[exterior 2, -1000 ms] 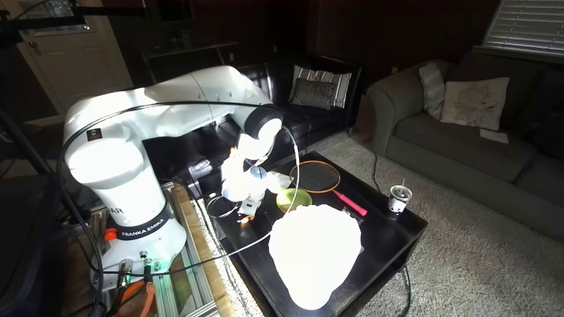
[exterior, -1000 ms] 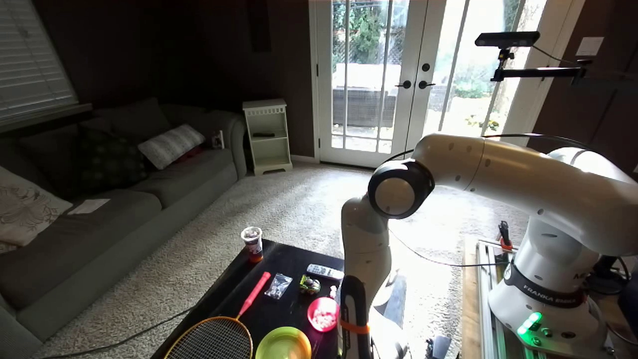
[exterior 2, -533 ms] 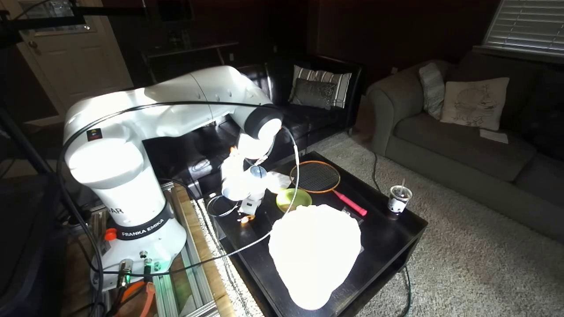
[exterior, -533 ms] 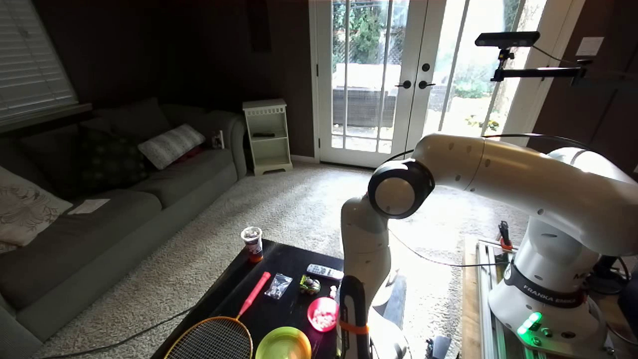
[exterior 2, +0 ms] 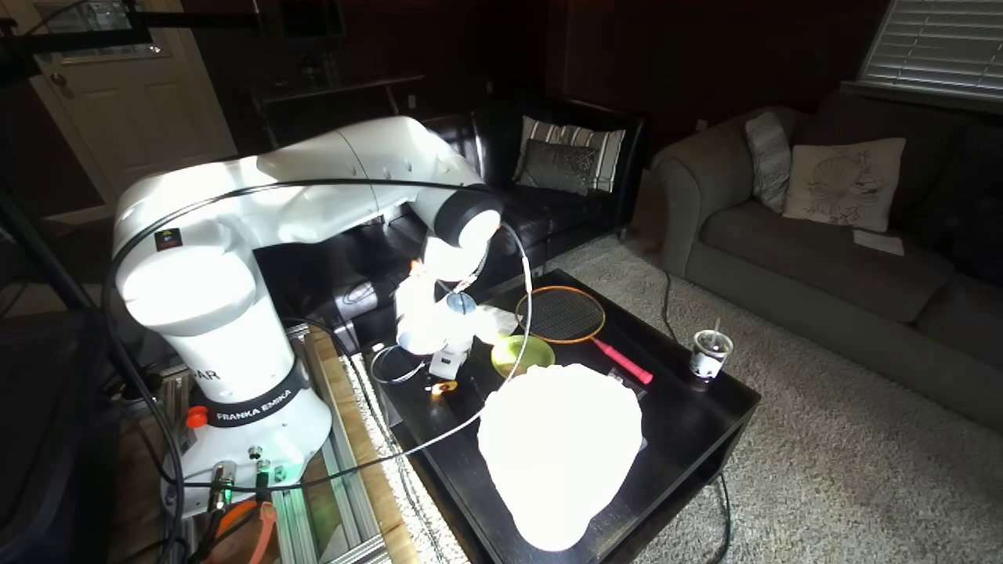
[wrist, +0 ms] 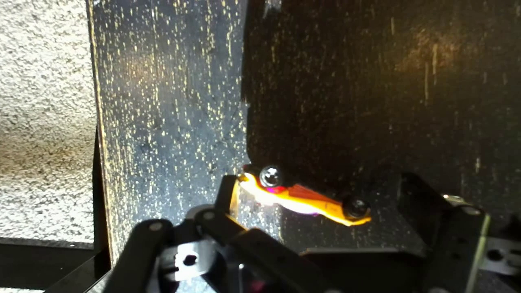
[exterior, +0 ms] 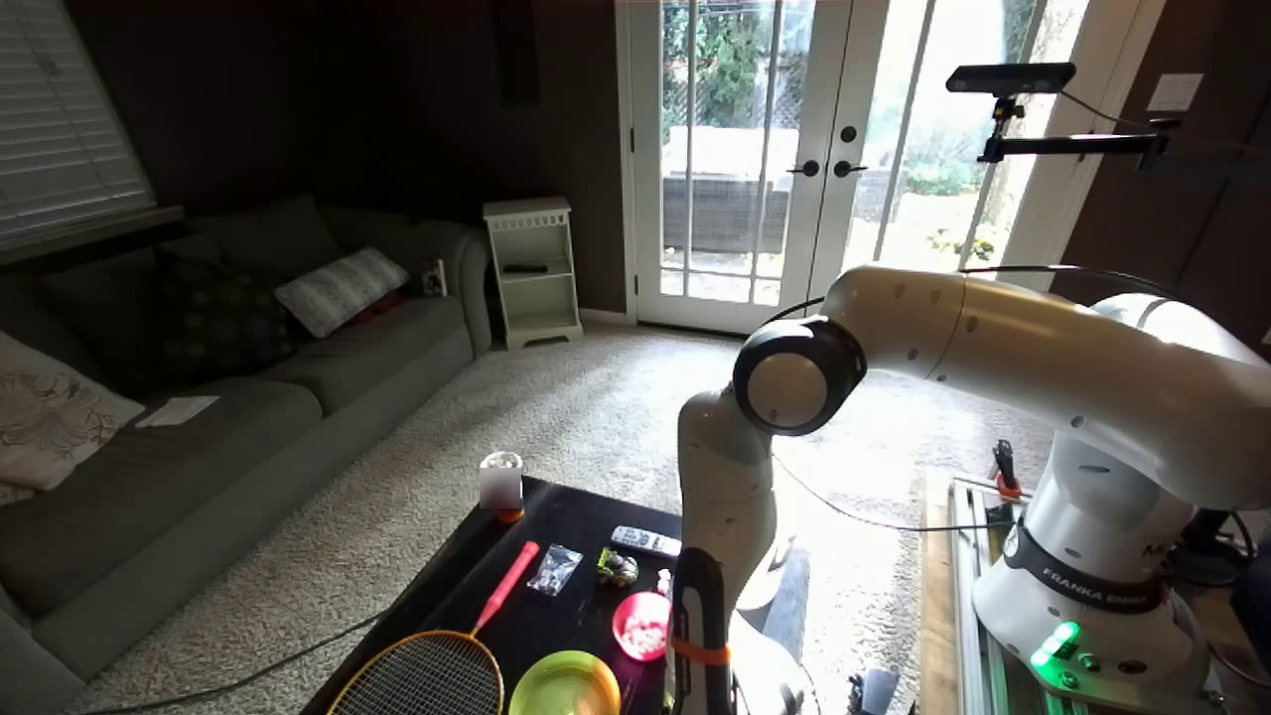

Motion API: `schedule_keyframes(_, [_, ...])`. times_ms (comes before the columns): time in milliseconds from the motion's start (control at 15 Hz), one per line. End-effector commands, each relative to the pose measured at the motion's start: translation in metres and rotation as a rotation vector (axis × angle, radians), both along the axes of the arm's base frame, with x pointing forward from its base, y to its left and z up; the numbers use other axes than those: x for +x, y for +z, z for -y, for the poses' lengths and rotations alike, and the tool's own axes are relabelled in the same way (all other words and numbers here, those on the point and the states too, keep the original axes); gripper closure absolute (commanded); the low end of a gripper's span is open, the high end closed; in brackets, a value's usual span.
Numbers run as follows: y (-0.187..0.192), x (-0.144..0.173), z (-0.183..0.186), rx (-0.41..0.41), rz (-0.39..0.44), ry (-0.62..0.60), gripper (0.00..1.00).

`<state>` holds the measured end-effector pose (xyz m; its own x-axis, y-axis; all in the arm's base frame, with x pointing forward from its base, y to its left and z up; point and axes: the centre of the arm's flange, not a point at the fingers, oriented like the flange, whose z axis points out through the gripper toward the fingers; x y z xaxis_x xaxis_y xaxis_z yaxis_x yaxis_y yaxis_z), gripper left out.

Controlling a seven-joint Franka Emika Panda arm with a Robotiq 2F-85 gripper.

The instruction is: Flip the orange object over

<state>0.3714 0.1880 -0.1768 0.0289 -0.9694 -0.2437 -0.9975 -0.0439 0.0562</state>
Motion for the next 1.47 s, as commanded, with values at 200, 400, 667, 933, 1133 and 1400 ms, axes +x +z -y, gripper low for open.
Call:
schedule_keyframes(200, [0.004,0.006,-0.006,-0.030,0.022,-0.012,0.00])
schedule_keyframes(400, [0.003,0.008,-0.007,-0.040,0.029,-0.007,0.00])
schedule_keyframes(667, [0.005,0.013,-0.011,-0.050,0.052,0.001,0.00])
schedule_keyframes(933, [0.007,0.018,-0.018,-0.051,0.066,0.011,0.00])
schedule_keyframes(1133, [0.009,0.021,-0.020,-0.053,0.079,0.017,0.00])
schedule_keyframes(1400, [0.009,0.030,-0.023,-0.064,0.105,0.033,0.00])
